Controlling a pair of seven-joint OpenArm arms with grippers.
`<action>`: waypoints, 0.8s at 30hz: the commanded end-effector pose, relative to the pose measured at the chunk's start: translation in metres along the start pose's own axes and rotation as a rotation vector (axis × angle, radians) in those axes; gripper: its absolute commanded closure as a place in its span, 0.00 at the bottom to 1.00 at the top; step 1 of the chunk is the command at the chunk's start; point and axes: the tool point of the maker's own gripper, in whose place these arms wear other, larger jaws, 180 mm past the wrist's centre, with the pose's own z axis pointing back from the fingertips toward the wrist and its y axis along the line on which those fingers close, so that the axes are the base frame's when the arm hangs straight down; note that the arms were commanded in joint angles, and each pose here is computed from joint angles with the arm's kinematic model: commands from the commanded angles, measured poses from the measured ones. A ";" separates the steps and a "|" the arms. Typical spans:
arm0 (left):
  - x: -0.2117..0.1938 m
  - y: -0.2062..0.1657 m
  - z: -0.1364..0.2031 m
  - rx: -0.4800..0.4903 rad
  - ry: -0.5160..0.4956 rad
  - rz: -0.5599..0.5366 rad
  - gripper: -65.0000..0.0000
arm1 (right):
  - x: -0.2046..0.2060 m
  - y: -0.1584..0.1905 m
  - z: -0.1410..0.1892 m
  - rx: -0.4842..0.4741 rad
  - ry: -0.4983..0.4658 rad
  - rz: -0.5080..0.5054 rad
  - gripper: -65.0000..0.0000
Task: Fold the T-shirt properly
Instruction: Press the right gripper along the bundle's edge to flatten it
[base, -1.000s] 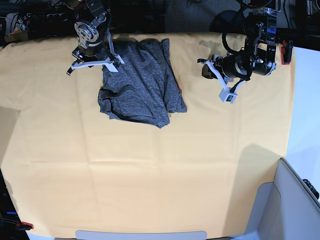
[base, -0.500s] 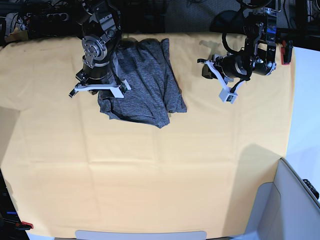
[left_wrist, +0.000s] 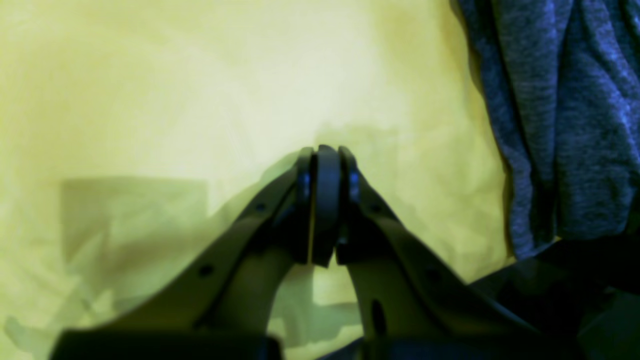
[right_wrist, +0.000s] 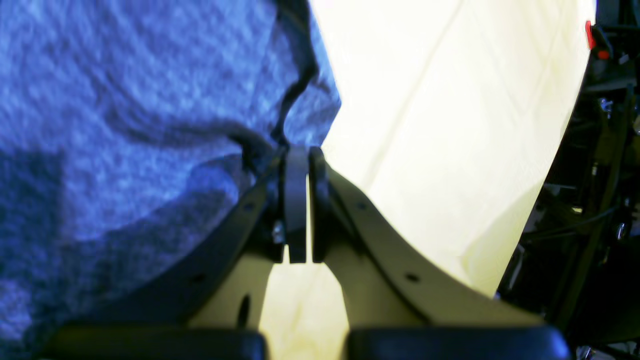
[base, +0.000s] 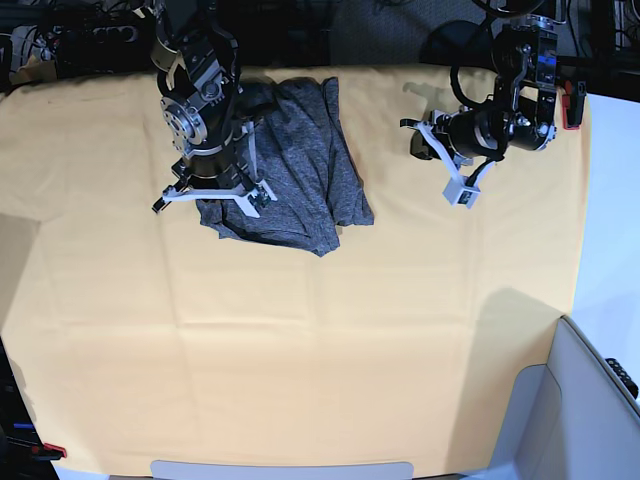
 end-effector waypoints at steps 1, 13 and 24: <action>0.010 -0.001 0.004 -0.003 -0.031 -0.014 1.00 | 0.007 -0.008 -0.001 -0.018 -0.020 -0.009 1.00; 0.009 -0.001 0.004 -0.003 -0.029 -0.013 1.00 | 0.023 -0.002 -0.041 0.089 -0.015 -0.027 1.00; 0.009 -0.001 0.004 -0.003 -0.031 -0.013 1.00 | 0.069 -0.036 -0.032 0.054 -0.171 -0.092 1.00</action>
